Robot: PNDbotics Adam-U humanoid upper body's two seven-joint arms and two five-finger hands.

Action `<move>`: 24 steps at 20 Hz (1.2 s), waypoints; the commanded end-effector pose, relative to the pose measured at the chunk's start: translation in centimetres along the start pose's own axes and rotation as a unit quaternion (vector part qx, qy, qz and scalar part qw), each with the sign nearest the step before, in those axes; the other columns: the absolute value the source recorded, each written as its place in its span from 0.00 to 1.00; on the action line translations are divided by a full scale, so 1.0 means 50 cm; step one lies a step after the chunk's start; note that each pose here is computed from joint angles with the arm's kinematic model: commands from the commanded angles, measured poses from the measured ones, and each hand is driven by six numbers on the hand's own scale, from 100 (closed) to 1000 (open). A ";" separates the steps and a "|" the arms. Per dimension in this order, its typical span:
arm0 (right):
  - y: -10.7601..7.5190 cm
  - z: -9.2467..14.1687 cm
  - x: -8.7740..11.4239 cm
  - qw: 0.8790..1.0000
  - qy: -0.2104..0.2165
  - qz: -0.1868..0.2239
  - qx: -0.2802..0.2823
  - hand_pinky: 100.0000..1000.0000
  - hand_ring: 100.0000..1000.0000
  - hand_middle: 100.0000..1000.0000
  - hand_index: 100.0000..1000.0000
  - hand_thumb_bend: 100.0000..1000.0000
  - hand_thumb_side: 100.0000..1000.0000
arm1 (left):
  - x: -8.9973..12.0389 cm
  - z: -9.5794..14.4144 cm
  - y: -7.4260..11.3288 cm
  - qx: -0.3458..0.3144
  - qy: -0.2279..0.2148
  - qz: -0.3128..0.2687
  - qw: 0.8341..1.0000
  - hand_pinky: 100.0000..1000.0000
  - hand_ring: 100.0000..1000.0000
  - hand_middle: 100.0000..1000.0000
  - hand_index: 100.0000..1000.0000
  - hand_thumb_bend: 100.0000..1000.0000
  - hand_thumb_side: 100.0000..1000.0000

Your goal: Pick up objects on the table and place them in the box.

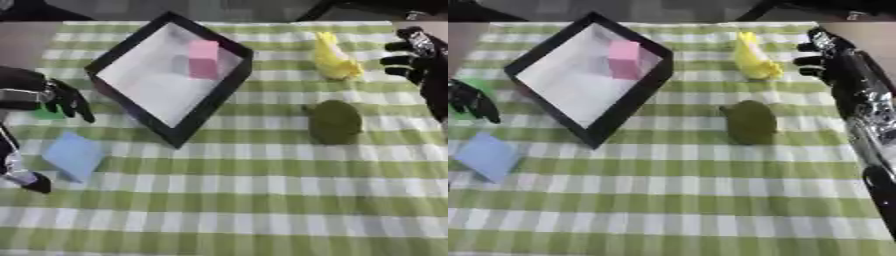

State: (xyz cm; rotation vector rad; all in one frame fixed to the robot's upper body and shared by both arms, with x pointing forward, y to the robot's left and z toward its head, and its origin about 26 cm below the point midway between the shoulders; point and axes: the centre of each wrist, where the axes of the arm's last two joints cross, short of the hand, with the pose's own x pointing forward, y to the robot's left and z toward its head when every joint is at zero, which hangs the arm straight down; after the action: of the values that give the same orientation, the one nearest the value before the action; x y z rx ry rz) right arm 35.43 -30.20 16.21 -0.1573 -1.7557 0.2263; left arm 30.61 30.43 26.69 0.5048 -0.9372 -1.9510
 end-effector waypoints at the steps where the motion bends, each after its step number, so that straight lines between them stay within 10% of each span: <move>1: -0.008 -0.002 0.013 1.000 -0.010 0.010 0.000 0.77 0.71 0.71 0.87 0.00 0.74 | -0.014 0.008 0.006 0.003 0.031 -0.028 0.999 0.81 0.85 0.84 0.87 0.78 0.08; 24: -0.007 -0.002 0.009 1.000 -0.008 0.007 0.000 0.77 0.71 0.71 0.87 0.00 0.76 | -0.075 -0.059 -0.010 -0.021 0.049 -0.071 0.996 0.82 0.87 0.85 0.89 0.82 0.00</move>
State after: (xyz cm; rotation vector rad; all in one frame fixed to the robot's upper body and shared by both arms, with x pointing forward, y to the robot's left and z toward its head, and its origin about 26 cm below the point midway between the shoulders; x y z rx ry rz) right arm 35.36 -30.23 15.94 -0.1558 -1.7466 0.2260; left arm 34.17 32.25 23.26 0.6208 -0.8095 -2.0563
